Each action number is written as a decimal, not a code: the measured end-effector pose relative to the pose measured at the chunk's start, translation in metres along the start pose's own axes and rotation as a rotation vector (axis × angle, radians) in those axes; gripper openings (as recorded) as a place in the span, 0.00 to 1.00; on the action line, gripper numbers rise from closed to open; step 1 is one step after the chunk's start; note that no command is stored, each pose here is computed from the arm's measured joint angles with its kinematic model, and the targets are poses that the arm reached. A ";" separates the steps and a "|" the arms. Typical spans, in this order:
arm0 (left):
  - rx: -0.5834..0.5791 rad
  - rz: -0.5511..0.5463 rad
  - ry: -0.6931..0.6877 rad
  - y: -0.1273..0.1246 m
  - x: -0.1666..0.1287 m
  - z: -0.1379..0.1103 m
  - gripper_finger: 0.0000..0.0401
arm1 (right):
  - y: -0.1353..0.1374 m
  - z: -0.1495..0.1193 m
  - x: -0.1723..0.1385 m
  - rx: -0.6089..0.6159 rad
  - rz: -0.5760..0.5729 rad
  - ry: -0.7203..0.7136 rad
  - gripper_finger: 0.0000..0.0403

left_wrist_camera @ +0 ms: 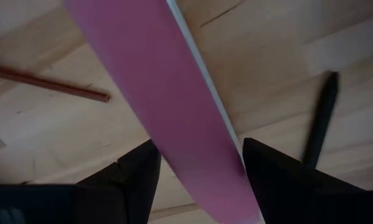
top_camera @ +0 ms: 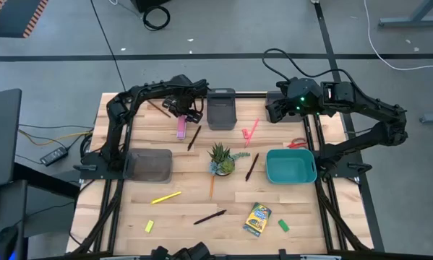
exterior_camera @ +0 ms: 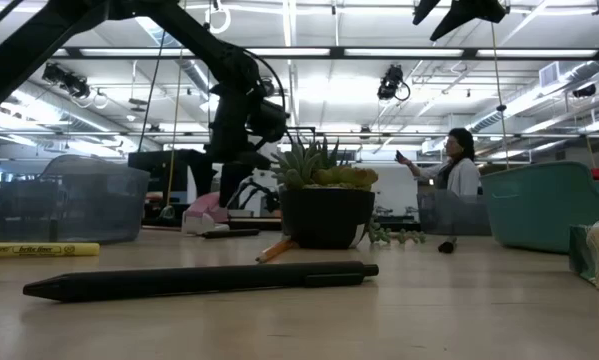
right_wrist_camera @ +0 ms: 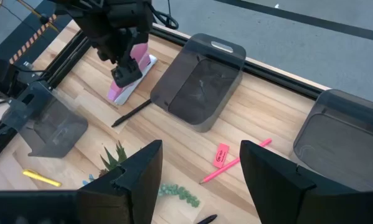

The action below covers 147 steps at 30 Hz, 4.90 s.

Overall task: Sort crayons/erasers/pens/pencils in bins
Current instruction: Put the pink stapler into the bottom black bin, then put the yellow pen into the left black bin

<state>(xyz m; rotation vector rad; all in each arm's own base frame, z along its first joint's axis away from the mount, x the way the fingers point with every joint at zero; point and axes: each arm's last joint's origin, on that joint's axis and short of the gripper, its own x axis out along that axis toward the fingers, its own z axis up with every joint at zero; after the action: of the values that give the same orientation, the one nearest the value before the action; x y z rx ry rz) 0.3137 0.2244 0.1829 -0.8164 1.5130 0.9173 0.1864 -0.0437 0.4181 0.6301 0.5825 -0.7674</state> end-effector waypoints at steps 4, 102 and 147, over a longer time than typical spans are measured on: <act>0.006 0.000 0.033 -0.004 0.009 0.001 0.58 | 0.000 0.000 0.000 0.000 0.000 0.001 0.55; 1.298 -0.051 -0.154 0.031 -0.048 -0.254 0.39 | -0.001 0.000 0.000 -0.065 -0.033 -0.021 0.55; 1.128 0.064 -0.131 0.039 -0.062 -0.255 0.51 | -0.001 0.001 0.000 -0.045 -0.020 -0.018 0.55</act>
<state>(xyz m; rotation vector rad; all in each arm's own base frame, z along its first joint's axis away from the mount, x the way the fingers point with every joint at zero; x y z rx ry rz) 0.1722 0.0157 0.2653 0.1154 1.6235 0.0527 0.1859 -0.0445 0.4184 0.5761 0.5887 -0.7758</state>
